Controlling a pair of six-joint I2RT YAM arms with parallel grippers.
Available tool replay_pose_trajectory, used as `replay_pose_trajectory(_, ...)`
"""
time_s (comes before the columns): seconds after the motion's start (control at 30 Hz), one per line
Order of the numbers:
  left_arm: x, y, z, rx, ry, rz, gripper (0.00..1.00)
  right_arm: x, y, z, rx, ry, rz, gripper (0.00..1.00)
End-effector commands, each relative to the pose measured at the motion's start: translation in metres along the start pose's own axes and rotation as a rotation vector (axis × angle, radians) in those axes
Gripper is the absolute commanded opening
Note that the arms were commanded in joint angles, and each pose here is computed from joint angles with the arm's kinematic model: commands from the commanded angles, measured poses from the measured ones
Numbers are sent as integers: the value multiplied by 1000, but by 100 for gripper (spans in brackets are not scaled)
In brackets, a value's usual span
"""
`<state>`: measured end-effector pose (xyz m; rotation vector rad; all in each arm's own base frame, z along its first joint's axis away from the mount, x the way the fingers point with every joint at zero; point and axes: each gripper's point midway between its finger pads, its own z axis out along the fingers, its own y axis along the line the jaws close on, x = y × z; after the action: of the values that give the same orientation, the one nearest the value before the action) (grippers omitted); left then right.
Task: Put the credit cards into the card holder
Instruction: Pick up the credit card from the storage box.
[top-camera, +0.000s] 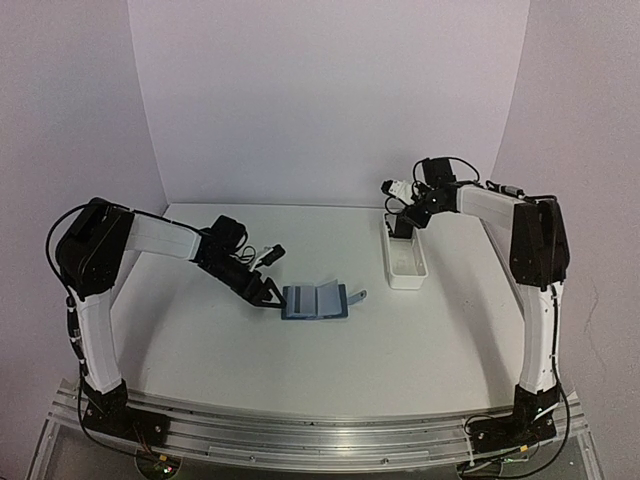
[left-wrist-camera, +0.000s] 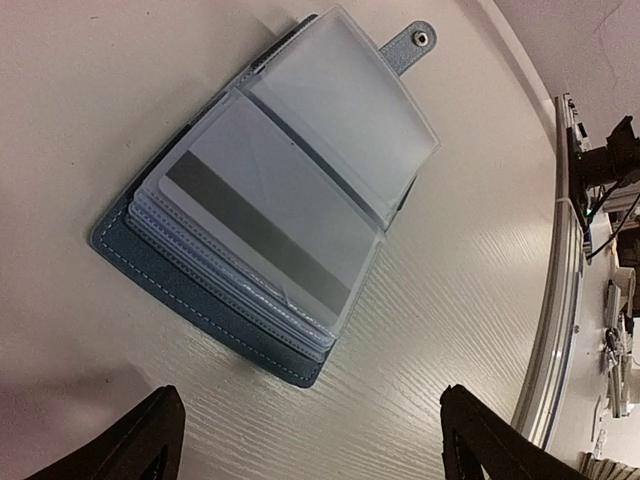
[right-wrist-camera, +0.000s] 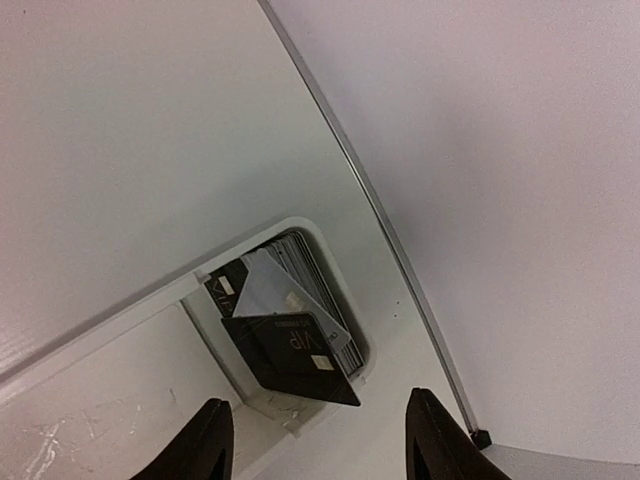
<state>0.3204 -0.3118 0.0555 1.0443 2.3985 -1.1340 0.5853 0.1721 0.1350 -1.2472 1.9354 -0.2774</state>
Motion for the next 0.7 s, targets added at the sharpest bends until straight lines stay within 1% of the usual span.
replay_pose_trajectory(0.0,-13,13,-2,1,-43,23,88,-29,-23,-1,10,-135,-173,55)
replay_pose_trajectory(0.1,-10,19,2,10,-44,10,88,-32,-28,11,0,-169,-151,48)
replay_pose_trajectory(0.2,-9,29,4,4,-52,-7,88,-25,-34,18,-9,-180,-115,41)
replay_pose_trajectory(0.23,-8,31,5,9,-53,-12,88,-26,-34,18,-29,-205,-80,38)
replay_pose_trajectory(0.27,-9,31,5,10,-55,-12,88,-24,-37,17,-30,-212,-69,37)
replay_pose_trajectory(0.3,-8,34,5,12,-54,-16,88,-27,-37,14,-60,-254,-45,35)
replay_pose_trajectory(0.47,-9,38,6,11,-51,-26,88,-27,-31,15,-119,-299,-17,32)
replay_pose_trajectory(0.53,-12,38,6,12,-52,-30,88,-23,-33,23,-130,-304,20,31)
replay_pose_trajectory(0.67,-12,37,6,15,-48,-37,88,-22,-32,34,-145,-320,39,30)
